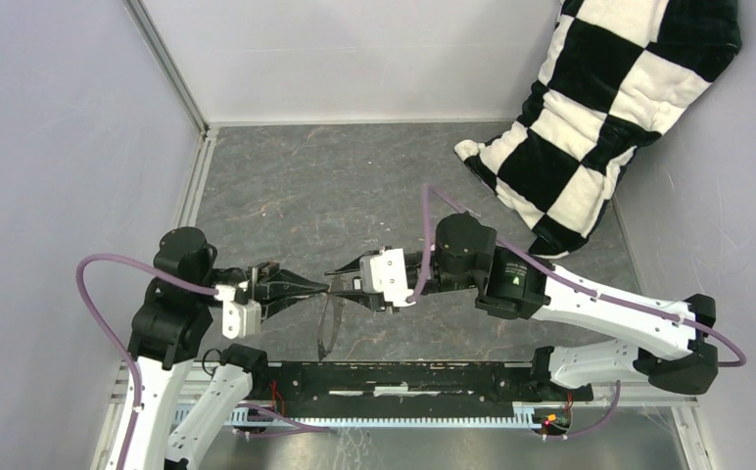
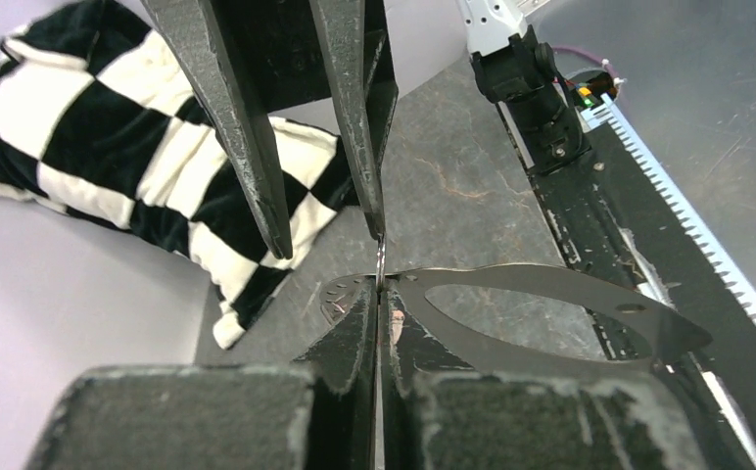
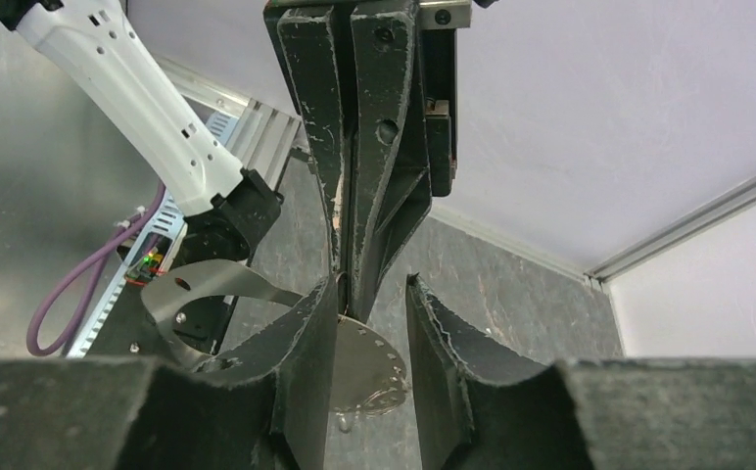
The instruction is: Put the keys on the keyring
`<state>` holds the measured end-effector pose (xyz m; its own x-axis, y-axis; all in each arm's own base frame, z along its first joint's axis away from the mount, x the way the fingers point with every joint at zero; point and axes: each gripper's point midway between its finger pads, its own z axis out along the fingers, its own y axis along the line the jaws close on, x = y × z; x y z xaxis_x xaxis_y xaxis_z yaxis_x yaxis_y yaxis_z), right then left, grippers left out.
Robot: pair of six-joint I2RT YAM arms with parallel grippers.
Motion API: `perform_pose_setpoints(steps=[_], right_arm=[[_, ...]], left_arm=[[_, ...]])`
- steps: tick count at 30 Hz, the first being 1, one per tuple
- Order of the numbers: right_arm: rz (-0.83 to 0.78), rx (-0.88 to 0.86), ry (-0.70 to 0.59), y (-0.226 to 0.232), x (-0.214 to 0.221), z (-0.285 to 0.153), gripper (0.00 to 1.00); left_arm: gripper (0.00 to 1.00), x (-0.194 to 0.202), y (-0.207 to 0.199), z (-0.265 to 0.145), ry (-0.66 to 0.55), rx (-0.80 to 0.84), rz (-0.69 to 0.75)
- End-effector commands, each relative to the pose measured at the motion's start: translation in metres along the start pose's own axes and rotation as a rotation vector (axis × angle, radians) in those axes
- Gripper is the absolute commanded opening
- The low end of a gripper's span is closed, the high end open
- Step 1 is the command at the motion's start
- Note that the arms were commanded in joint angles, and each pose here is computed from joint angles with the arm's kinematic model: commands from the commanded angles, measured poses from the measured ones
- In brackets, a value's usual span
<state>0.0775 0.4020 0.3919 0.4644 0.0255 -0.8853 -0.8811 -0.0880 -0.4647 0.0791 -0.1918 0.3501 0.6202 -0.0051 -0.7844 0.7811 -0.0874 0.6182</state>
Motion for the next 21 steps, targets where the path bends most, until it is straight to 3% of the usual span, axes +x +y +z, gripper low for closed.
perform_pose_setpoints(steps=[1, 9, 21], right_arm=[[0.0, -0.016, 0.076, -0.005, -0.001, -0.001, 0.37], [0.018, -0.051, 0.121, -0.003, 0.003, 0.005, 0.31], [0.054, -0.08, 0.206, -0.008, 0.0, 0.005, 0.38]], left_arm=[[0.02, -0.003, 0.006, 0.0, 0.008, -0.013, -0.104], [0.02, 0.001, 0.009, 0.0, 0.02, -0.021, -0.145], [0.02, 0.009, 0.009, -0.001, 0.047, -0.042, -0.152]])
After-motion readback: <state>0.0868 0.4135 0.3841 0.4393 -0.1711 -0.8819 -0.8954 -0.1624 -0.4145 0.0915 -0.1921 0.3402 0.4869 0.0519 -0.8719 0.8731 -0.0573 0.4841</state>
